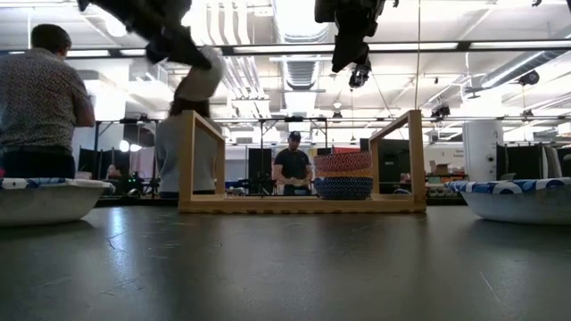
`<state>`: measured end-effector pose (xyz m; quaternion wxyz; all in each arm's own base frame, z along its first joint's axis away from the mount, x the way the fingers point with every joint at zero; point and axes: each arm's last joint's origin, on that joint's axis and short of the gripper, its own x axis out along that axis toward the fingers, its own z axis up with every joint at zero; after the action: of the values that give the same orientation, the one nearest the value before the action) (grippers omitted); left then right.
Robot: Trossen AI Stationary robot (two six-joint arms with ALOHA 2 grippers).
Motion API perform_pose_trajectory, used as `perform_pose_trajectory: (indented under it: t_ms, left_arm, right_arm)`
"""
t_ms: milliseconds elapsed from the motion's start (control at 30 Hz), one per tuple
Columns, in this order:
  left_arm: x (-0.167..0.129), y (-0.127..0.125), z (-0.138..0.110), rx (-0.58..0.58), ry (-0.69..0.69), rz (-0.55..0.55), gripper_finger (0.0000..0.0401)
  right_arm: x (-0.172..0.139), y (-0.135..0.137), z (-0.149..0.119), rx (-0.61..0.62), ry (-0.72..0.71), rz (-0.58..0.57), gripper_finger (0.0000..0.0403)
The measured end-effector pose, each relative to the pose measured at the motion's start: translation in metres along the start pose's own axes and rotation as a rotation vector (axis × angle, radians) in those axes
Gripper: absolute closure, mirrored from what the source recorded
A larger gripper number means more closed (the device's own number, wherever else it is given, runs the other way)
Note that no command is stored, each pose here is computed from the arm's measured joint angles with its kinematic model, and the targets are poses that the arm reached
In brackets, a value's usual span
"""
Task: Place and stack bowls onto a shelf
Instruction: Stack the red patterned bowl on top of the light blue patterned bowl on the shelf
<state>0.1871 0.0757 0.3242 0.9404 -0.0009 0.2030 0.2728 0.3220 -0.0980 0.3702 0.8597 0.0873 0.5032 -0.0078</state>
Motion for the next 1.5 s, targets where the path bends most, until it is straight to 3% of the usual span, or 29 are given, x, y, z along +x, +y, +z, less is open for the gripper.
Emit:
perform_pose_trajectory:
  t_ms: [233,400,567,733,933,1033,1267,1500]
  left_arm:
    - [0.007,-0.055,-0.002,0.252,-0.050,-0.216,0.0399]
    - [0.011,-0.085,-0.012,0.374,-0.017,-0.404,0.0399]
    - [0.024,-0.108,-0.027,0.412,0.060,-0.584,0.0398]
    - [0.044,-0.124,-0.047,0.431,0.193,-0.598,0.0398]
    - [0.063,-0.139,-0.069,0.449,0.316,-0.609,0.0398]
    - [0.071,-0.147,-0.080,0.465,0.367,-0.618,0.0397]
    - [0.087,-0.165,-0.098,0.524,0.448,-0.639,0.0397]
    - [0.100,-0.186,-0.101,0.643,0.553,-0.622,0.0397]
  right_arm:
    - [0.000,0.001,-0.005,-0.229,0.045,0.015,0.0305]
    - [0.000,0.002,-0.008,-0.280,0.077,0.026,0.0305]
    - [0.000,0.005,-0.008,-0.284,0.066,0.078,0.0305]
    - [0.002,0.012,-0.007,-0.207,0.063,0.125,0.0305]
    - [0.014,0.014,-0.011,0.126,0.110,0.113,0.0305]
    - [0.024,0.014,-0.016,0.221,0.147,0.107,0.0305]
    - [0.048,0.014,-0.027,0.260,0.202,0.107,0.0305]
    - [0.060,0.012,-0.034,0.272,0.232,0.106,0.0305]
